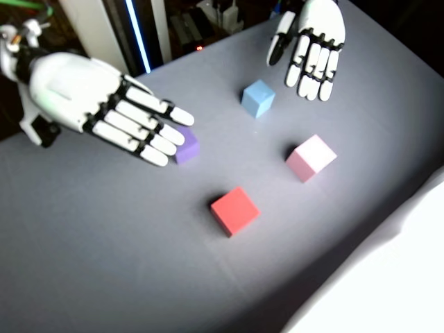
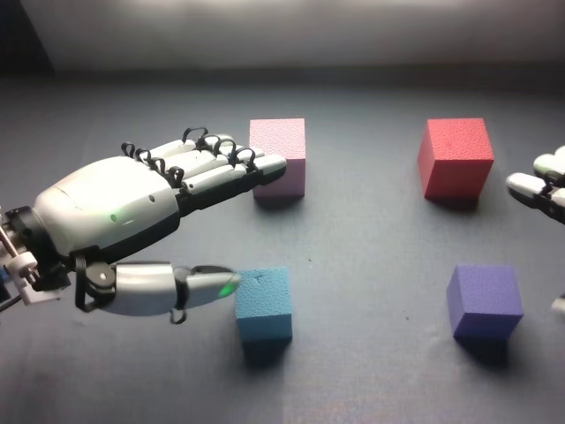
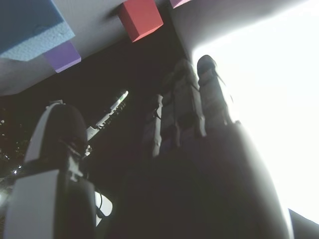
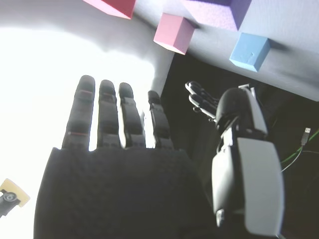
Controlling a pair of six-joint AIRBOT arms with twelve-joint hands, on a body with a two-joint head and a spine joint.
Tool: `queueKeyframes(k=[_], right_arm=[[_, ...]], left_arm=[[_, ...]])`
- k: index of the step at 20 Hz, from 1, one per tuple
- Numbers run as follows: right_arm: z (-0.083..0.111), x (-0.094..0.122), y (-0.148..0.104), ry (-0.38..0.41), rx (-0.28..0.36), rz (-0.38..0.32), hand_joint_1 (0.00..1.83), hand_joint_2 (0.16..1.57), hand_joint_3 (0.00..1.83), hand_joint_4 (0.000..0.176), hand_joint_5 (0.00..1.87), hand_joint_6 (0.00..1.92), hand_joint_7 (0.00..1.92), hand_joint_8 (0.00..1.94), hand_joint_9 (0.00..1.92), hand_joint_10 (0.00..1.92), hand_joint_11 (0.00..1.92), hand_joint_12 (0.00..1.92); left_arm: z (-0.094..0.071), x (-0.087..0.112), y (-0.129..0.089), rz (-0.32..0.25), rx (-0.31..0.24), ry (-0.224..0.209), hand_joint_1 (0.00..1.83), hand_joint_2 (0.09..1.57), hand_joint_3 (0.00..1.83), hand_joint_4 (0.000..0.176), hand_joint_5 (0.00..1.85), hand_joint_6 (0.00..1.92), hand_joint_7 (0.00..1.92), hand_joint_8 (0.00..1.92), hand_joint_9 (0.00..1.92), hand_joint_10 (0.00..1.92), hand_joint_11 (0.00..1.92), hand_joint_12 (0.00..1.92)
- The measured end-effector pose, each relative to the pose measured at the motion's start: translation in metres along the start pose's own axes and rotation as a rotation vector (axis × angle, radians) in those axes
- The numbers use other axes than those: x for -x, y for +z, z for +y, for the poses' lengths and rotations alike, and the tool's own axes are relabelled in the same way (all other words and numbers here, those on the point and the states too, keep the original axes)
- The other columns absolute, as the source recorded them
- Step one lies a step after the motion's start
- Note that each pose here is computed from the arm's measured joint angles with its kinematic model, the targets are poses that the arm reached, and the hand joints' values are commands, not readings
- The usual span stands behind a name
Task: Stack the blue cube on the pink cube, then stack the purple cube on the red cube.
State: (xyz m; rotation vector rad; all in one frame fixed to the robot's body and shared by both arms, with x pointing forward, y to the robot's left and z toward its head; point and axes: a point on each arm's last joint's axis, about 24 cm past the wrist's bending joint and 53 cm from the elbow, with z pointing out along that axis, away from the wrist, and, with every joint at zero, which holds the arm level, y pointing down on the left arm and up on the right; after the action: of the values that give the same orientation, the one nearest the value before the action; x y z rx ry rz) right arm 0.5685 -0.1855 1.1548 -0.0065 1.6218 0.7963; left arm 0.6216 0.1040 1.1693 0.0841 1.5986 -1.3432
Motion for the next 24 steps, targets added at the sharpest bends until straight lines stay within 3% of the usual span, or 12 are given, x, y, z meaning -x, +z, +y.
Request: queueKeyframes(k=[3, 6, 7, 8, 9, 13, 15, 20, 21, 22, 23, 24], right_arm=[[-0.001, 0.001, 0.0, 0.005, -0.002, -0.002, 0.53, 1.38, 0.0, 0.0, 0.2, 0.0, 0.14, 0.0, 0.07, 0.23, 0.0, 1.09], [0.0, 0.003, 0.0, 0.005, 0.003, -0.012, 0.52, 1.38, 0.0, 0.0, 0.17, 0.0, 0.09, 0.0, 0.02, 0.22, 0.0, 0.89], [0.0, 0.003, 0.0, 0.005, 0.002, -0.014, 0.51, 1.38, 0.0, 0.0, 0.17, 0.0, 0.08, 0.0, 0.01, 0.22, 0.0, 0.87], [0.0, 0.003, 0.0, 0.005, 0.002, -0.014, 0.5, 1.38, 0.0, 0.0, 0.14, 0.0, 0.06, 0.0, 0.01, 0.16, 0.0, 0.71], [0.0, 0.003, 0.0, 0.005, 0.002, -0.014, 0.49, 1.39, 0.0, 0.0, 0.14, 0.0, 0.04, 0.0, 0.01, 0.15, 0.0, 0.68], [-0.005, 0.003, -0.002, 0.007, -0.014, -0.014, 0.51, 1.38, 0.0, 0.0, 0.15, 0.0, 0.04, 0.0, 0.0, 0.17, 0.0, 0.84], [-0.006, 0.002, -0.002, 0.012, -0.021, -0.013, 0.53, 1.37, 0.0, 0.0, 0.15, 0.0, 0.02, 0.0, 0.0, 0.12, 0.0, 0.73], [-0.008, 0.003, -0.002, 0.015, -0.027, -0.015, 0.53, 1.36, 0.0, 0.0, 0.16, 0.0, 0.03, 0.0, 0.0, 0.13, 0.0, 0.87], [-0.008, 0.003, -0.002, 0.017, -0.029, -0.016, 0.55, 1.36, 0.0, 0.0, 0.16, 0.0, 0.02, 0.0, 0.0, 0.12, 0.0, 0.87], [-0.008, 0.003, -0.002, 0.017, -0.03, -0.016, 0.55, 1.36, 0.0, 0.0, 0.16, 0.0, 0.03, 0.0, 0.0, 0.11, 0.0, 0.87], [-0.008, 0.003, -0.002, 0.017, -0.03, -0.016, 0.54, 1.36, 0.0, 0.0, 0.15, 0.0, 0.02, 0.0, 0.0, 0.1, 0.0, 0.86], [-0.009, 0.003, -0.002, 0.018, -0.031, -0.016, 0.53, 1.37, 0.0, 0.0, 0.16, 0.0, 0.03, 0.0, 0.0, 0.12, 0.0, 0.92]], left_arm=[[0.001, 0.002, -0.003, -0.01, 0.0, -0.005, 0.16, 1.3, 0.0, 0.053, 0.11, 0.01, 0.11, 0.01, 0.13, 0.02, 0.0, 0.91], [0.002, 0.006, -0.005, -0.015, 0.004, -0.001, 0.28, 1.18, 0.0, 0.099, 0.01, 0.0, 0.05, 0.0, 0.07, 0.01, 0.0, 0.46], [0.003, 0.005, -0.005, -0.013, 0.007, -0.001, 0.33, 1.14, 0.0, 0.091, 0.0, 0.0, 0.04, 0.0, 0.07, 0.01, 0.0, 0.42], [0.002, 0.002, -0.005, -0.001, 0.006, -0.001, 0.36, 1.09, 0.0, 0.094, 0.0, 0.0, 0.06, 0.0, 0.09, 0.01, 0.0, 0.5], [0.002, -0.002, -0.004, 0.013, 0.003, -0.003, 0.39, 1.06, 0.0, 0.078, 0.0, 0.0, 0.09, 0.01, 0.11, 0.02, 0.0, 0.64], [0.012, -0.031, 0.006, 0.082, 0.032, -0.013, 0.45, 1.01, 0.0, 0.038, 0.06, 0.01, 0.18, 0.01, 0.2, 0.06, 0.0, 1.26], [0.022, -0.043, 0.011, 0.117, 0.066, -0.015, 0.5, 1.0, 0.0, 0.005, 0.1, 0.01, 0.21, 0.01, 0.21, 0.1, 0.0, 1.4], [0.038, -0.069, 0.02, 0.181, 0.115, -0.029, 0.67, 1.04, 0.0, 0.0, 0.27, 0.04, 0.42, 0.03, 0.35, 0.27, 0.0, 1.51], [0.041, -0.073, 0.022, 0.189, 0.121, -0.033, 0.69, 1.06, 0.0, 0.0, 0.34, 0.03, 0.5, 0.01, 0.36, 0.38, 0.0, 1.52], [0.043, -0.075, 0.023, 0.188, 0.126, -0.042, 0.77, 1.09, 0.0, 0.0, 0.42, 0.03, 0.6, 0.04, 0.34, 0.69, 0.0, 1.64], [0.043, -0.073, 0.024, 0.183, 0.123, -0.054, 0.9, 1.11, 0.0, 0.0, 0.54, 0.02, 0.56, 0.95, 0.45, 1.47, 0.42, 1.87], [0.045, -0.071, 0.026, 0.176, 0.123, -0.055, 0.95, 1.14, 0.0, 0.0, 0.61, 0.04, 0.55, 1.36, 0.58, 1.73, 0.64, 1.91]])
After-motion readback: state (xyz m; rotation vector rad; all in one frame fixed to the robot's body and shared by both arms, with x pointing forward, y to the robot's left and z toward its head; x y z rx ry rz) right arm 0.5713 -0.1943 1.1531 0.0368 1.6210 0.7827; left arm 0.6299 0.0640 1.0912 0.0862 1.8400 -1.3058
